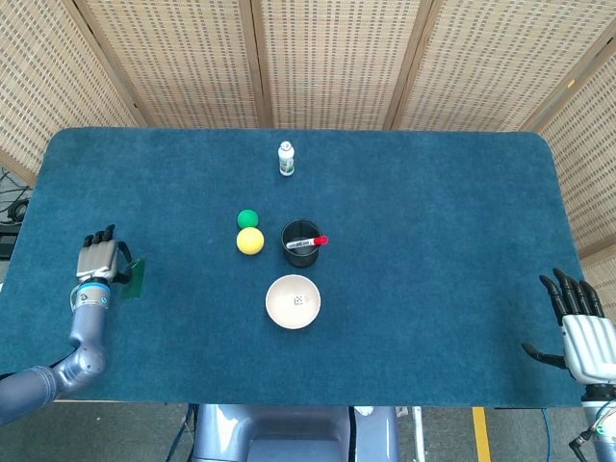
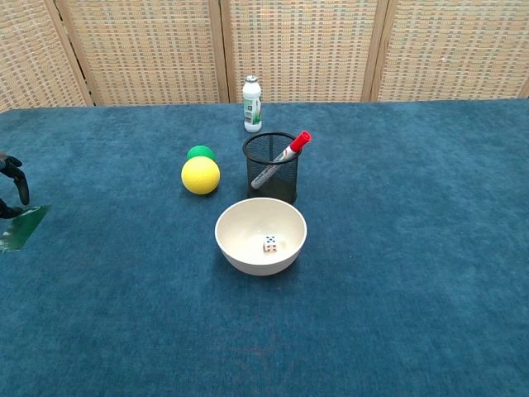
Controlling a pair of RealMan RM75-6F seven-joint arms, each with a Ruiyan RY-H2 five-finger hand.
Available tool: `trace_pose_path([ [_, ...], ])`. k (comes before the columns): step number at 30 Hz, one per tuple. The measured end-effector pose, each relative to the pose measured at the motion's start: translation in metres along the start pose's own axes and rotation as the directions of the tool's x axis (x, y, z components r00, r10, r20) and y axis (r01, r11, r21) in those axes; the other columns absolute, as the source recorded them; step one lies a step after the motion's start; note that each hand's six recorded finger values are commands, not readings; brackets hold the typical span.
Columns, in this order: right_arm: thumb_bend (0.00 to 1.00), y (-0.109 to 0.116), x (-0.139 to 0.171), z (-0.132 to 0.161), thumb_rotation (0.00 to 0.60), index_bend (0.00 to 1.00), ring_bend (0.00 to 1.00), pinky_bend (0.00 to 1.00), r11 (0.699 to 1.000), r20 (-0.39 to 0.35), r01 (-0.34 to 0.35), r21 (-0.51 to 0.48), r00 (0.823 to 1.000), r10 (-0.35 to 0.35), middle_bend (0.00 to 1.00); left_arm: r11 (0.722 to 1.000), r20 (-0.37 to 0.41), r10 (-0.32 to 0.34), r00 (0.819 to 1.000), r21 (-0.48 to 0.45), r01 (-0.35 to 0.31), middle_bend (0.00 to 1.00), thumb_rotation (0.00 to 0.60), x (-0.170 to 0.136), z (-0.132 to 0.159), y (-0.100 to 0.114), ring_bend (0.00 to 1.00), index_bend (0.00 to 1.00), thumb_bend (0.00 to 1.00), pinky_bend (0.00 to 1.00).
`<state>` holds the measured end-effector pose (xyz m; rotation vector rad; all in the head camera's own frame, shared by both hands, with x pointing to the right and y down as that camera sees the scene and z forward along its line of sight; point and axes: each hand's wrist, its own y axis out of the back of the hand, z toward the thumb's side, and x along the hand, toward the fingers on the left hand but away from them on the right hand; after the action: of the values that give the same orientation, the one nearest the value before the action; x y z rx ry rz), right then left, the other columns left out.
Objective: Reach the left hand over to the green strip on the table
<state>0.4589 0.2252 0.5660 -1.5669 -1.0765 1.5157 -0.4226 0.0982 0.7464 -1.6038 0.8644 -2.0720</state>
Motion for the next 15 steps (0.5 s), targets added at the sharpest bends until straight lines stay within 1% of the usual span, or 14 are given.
trace_pose_path([
  [9,0.00,-0.0001,0.0001,0.0000,0.600,0.00,0.00,0.00,1.000,-0.001,-0.002,-0.001,1.000,0.002,0.00,1.000,-0.022,-0.025,0.999,-0.005,0.025,0.00,0.600,0.0037,-0.0043,-0.0055,0.00,0.47,0.41,0.00],
  [15,0.00,-0.0003,-0.0002,-0.0001,0.600,0.00,0.00,0.00,1.000,-0.001,-0.003,-0.002,1.000,0.003,0.00,1.000,-0.027,-0.022,0.999,-0.008,0.022,0.00,0.600,0.0058,-0.0038,-0.0055,0.00,0.47,0.41,0.00],
])
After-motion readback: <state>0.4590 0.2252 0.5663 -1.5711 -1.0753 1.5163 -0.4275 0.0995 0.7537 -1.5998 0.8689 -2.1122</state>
